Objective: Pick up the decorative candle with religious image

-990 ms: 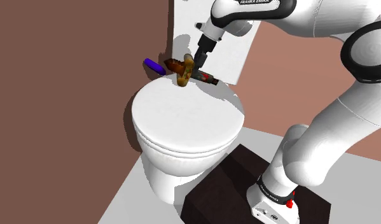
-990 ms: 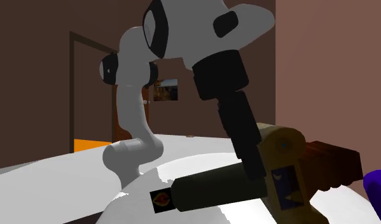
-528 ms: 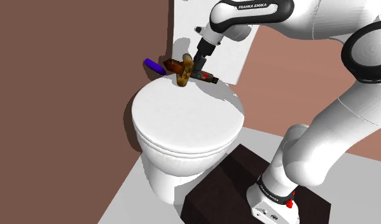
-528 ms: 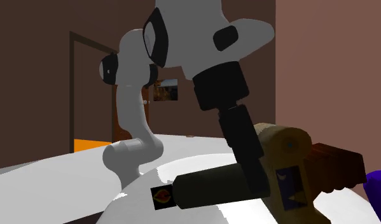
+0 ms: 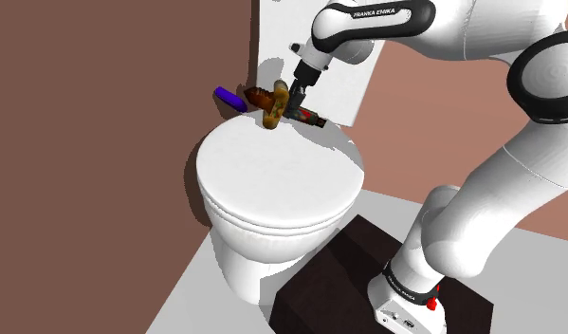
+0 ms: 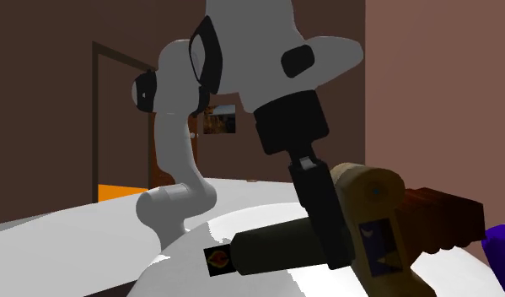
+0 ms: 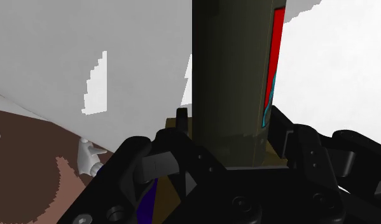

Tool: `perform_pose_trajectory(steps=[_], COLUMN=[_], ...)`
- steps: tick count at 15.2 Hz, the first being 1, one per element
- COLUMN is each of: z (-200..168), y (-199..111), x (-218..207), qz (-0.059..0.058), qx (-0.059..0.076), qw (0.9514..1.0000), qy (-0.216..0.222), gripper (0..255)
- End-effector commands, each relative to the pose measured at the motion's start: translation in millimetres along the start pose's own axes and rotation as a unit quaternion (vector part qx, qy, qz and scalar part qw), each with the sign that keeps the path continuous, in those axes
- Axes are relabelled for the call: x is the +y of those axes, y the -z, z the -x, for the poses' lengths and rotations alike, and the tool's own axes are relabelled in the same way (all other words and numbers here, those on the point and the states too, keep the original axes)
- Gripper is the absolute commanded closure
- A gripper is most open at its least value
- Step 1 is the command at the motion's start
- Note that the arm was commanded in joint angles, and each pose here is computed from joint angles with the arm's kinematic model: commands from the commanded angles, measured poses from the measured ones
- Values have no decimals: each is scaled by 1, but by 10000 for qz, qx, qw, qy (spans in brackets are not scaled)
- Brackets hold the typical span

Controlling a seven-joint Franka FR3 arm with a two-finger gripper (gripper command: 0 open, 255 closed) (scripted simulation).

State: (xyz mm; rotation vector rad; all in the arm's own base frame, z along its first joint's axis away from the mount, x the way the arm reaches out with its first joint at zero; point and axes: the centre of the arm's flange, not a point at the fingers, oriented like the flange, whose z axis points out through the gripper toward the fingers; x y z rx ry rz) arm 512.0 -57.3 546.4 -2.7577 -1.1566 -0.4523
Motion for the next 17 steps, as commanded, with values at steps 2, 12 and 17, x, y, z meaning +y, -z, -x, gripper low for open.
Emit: perform_pose_trajectory(steps=[2,12,17], z=[-5,-22,-27], y=[11,61,76], x=[0,0,0], qz=[-14,-14,-14], qx=[-9,-9,-9], qw=[10000,10000,10000], qy=[7,7,7], gripper=[255,255,255])
